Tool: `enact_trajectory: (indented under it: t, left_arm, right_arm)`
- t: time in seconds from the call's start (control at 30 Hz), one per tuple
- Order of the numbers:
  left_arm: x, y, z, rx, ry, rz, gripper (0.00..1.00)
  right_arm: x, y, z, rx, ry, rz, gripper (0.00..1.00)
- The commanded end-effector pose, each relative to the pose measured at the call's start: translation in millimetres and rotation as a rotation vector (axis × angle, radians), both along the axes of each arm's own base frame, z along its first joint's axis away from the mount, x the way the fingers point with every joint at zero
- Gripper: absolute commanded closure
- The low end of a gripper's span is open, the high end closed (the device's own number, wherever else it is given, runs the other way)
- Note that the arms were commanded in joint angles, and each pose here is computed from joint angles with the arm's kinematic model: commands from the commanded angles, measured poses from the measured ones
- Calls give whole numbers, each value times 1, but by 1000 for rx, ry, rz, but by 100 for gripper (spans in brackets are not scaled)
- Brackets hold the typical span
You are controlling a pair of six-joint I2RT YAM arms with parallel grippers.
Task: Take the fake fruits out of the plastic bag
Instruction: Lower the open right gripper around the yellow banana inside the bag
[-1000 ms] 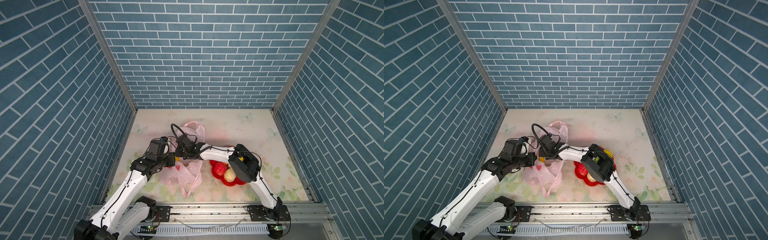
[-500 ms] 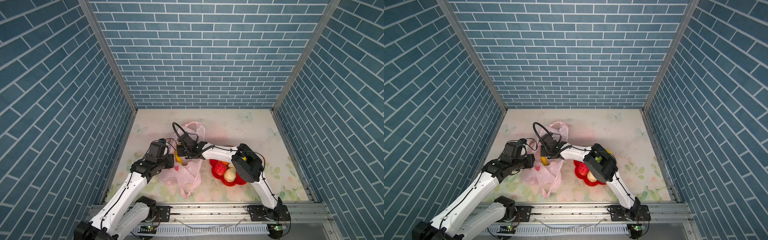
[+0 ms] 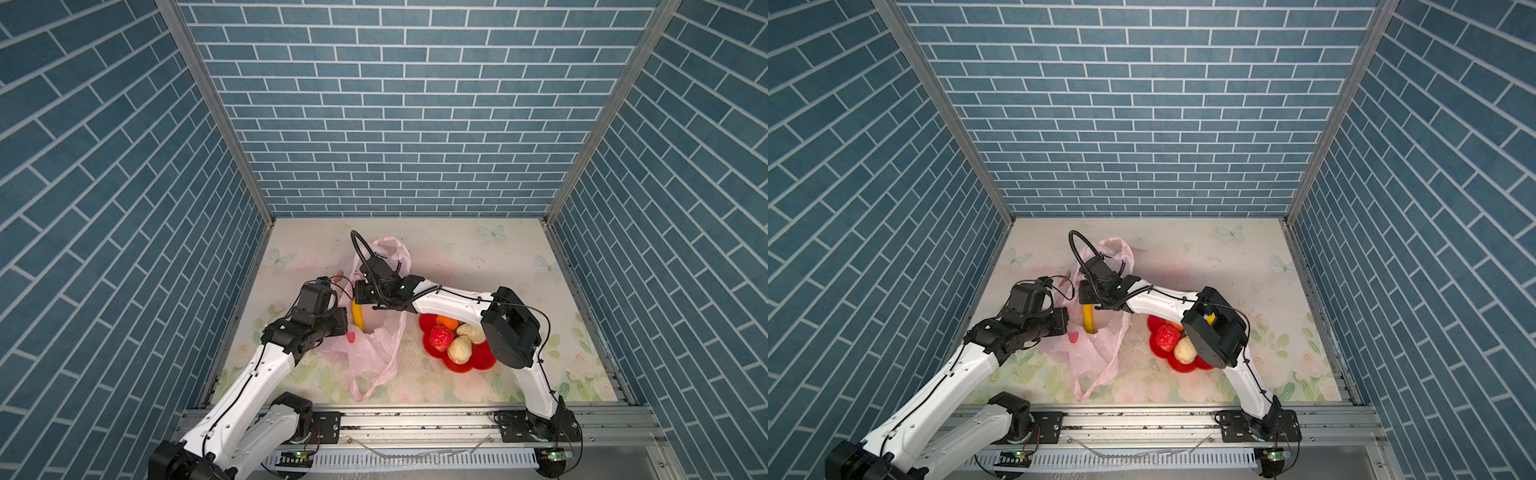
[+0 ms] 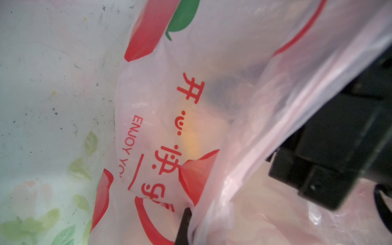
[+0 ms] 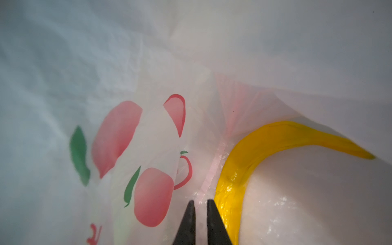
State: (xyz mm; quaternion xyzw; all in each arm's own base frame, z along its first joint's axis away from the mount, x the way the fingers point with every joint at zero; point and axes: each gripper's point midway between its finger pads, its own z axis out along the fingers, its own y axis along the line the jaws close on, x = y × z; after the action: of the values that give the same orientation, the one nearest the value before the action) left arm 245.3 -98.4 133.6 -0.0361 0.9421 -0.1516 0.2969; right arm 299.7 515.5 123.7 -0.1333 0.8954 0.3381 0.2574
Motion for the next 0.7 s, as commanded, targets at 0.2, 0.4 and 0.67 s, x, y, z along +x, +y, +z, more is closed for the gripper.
enact_trajectory:
  t: [0.2,0.4,0.67]
  left_arm:
    - [3,-4,13,-79,-69,37,100]
    - [5,-8,17,-105,-92,22,100]
    - [5,-18,10,-190,-96,27,100]
  right_arm:
    - [5,-9,-5,-27,-16,-12,82]
    - [4,-3,-31,-36,40,-23,63]
    - [2,5,-66,-72,125,-32,39]
